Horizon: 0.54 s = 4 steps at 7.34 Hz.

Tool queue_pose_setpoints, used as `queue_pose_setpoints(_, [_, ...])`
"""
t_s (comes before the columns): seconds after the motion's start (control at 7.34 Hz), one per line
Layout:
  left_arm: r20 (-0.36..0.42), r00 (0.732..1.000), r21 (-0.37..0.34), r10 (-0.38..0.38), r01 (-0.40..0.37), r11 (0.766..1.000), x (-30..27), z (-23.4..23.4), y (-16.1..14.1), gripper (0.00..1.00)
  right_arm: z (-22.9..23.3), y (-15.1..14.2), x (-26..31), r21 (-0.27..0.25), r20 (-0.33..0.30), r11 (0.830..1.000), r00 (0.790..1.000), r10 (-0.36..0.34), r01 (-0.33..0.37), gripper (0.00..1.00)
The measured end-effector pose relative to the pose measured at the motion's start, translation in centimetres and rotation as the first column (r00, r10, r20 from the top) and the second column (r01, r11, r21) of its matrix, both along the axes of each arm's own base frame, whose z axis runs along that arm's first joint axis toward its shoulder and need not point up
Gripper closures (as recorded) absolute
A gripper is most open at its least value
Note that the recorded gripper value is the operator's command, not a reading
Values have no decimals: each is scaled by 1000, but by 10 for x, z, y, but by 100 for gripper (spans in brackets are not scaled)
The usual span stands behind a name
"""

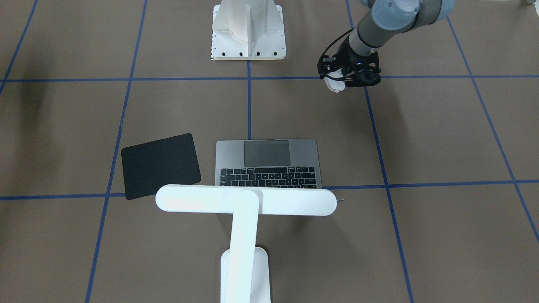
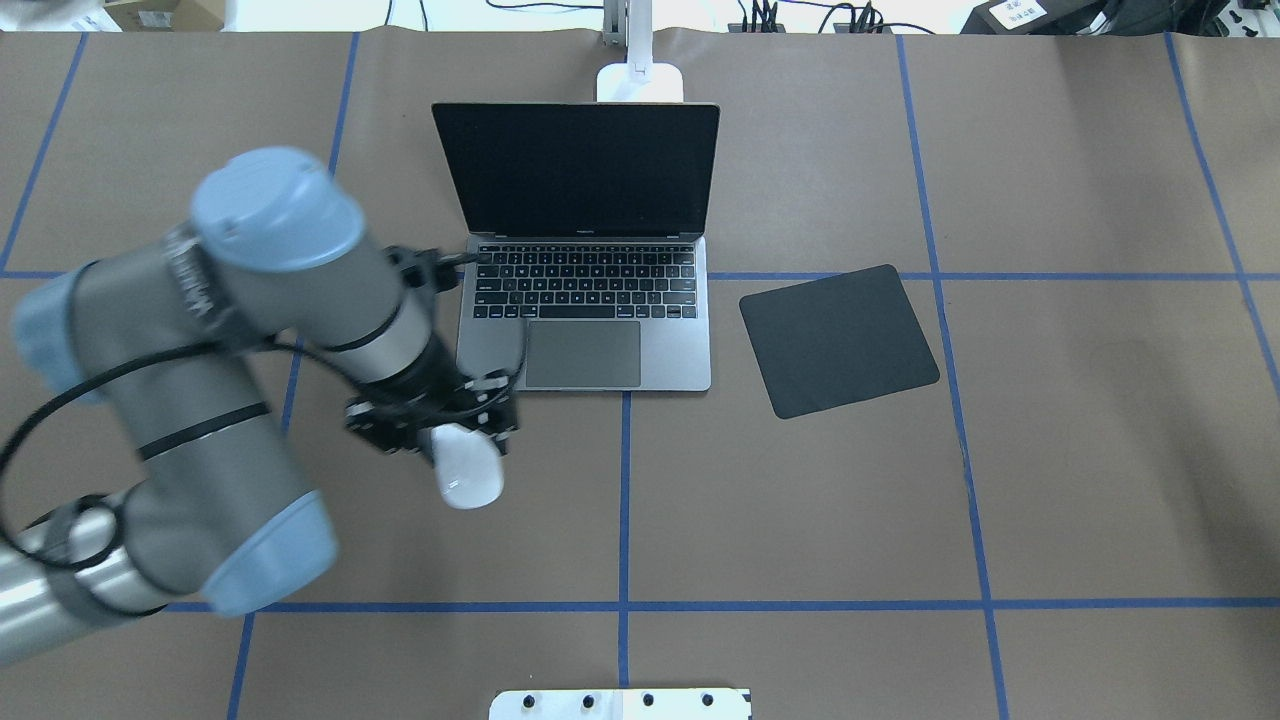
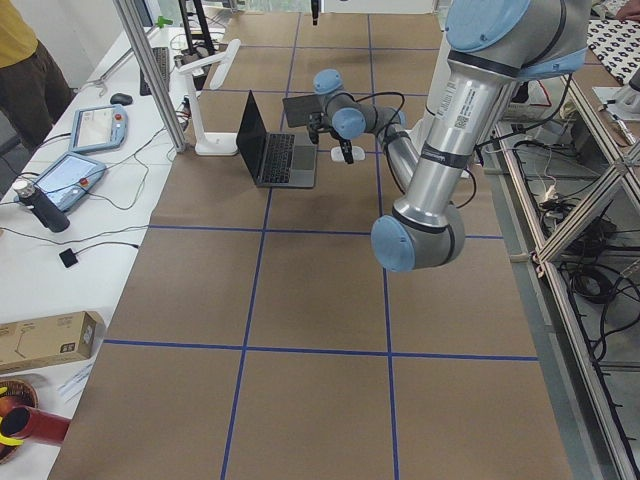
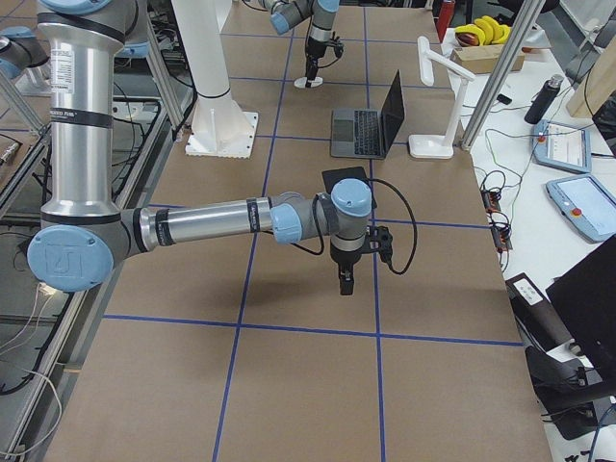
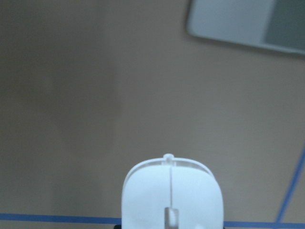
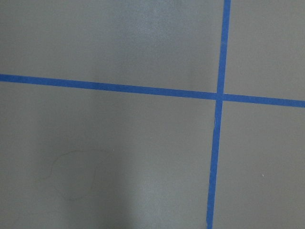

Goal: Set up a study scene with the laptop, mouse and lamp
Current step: 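Carry the white mouse with the left gripper over the mouse pad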

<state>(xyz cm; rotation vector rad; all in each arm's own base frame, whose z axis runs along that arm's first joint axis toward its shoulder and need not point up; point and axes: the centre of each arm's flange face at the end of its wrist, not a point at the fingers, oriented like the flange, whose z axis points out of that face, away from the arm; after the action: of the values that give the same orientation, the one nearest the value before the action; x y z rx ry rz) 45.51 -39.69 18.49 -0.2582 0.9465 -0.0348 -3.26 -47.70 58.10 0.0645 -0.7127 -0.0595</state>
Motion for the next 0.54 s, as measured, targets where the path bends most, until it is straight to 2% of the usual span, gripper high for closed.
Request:
queue_pose_setpoints(0.27, [20, 999, 10, -26, 26, 1000, 63, -76, -45, 87, 0, 0, 0, -1, 1, 1000, 1000, 1, -1, 0])
queue_pose_setpoints(0.54, [62, 997, -9, -41, 42, 999, 122, -134, -85, 87, -1, -1, 0, 0, 1, 1000, 1000, 0, 0, 0])
